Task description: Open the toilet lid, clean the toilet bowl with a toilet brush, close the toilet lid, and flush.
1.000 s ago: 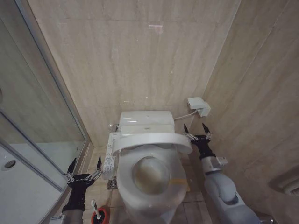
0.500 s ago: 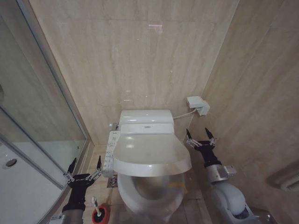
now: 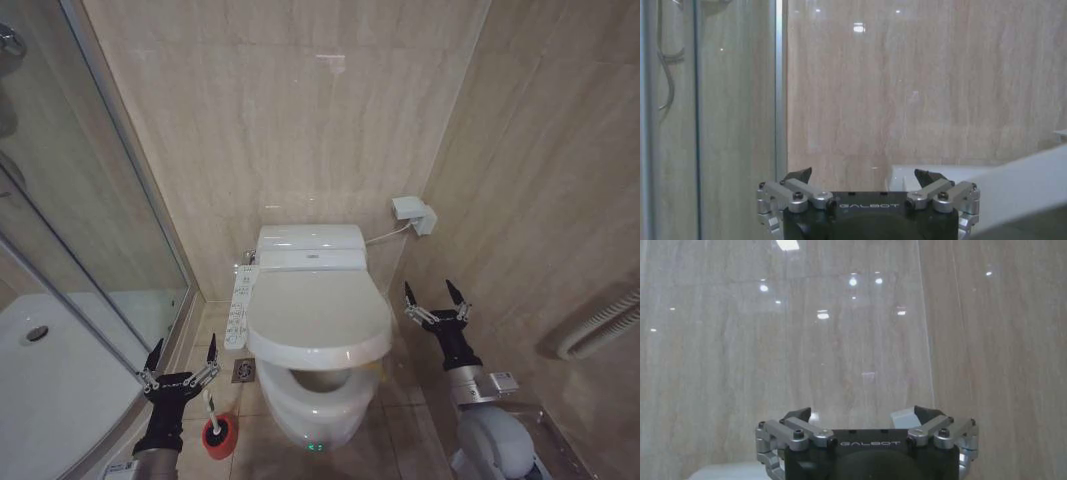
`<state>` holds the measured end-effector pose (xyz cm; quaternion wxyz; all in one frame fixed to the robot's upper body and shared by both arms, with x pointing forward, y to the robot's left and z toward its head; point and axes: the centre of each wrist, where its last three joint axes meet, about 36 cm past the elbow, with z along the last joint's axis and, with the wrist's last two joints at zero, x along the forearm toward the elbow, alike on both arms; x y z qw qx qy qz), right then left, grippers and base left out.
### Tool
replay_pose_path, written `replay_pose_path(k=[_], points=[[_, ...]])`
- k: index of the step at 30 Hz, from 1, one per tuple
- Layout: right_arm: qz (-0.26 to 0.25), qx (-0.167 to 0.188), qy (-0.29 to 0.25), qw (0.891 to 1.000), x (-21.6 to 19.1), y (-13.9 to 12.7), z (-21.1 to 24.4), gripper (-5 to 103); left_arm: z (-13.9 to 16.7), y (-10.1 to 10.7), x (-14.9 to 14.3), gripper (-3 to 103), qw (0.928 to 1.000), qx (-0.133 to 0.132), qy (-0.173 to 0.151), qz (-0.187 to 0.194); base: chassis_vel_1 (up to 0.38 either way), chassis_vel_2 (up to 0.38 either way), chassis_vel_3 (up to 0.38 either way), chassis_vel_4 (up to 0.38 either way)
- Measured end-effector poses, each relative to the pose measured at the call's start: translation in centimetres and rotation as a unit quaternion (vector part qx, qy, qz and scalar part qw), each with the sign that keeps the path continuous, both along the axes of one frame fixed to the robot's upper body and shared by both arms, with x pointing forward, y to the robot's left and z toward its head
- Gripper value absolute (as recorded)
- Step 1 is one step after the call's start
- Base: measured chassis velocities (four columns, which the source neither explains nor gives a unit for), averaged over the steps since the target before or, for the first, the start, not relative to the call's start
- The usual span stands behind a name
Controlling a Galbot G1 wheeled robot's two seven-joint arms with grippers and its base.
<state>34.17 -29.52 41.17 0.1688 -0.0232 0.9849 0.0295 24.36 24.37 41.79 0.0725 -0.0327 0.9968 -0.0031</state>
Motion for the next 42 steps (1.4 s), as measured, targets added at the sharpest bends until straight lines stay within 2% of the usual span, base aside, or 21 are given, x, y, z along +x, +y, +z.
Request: replay_pose_path(k=[8,16,28,34,42], points=[[-0.008,0.008,-0.004,1.000,-1.0,0.0,-0.4,100,0.0,0.0,0.0,100,1.0000,0.000,0.000,0.000,-0.020,0.014,0.019,-0.019],[-0.024,-0.017,0.003,1.000,-2.0,0.4,-0.6,100,0.0,0.0,0.0,100,1.0000,0.000,0.000,0.000,0.000,0.000,0.000,0.000],[-0.045,-0.009,0.014,0.999,-3.6,0.9,-3.0,100,0.0,0.0,0.0,100,1.0000,0.000,0.000,0.000,0.000,0.000,0.000,0.000],[-0.052,-0.036,0.014,0.998,-4.3,0.6,-4.8,100,0.0,0.0,0.0,100,1.0000,0.000,0.000,0.000,0.000,0.000,0.000,0.000],[-0.063,-0.028,0.020,0.997,-5.4,0.6,-6.8,100,0.0,0.0,0.0,100,1.0000,0.000,0.000,0.000,0.000,0.000,0.000,0.000]])
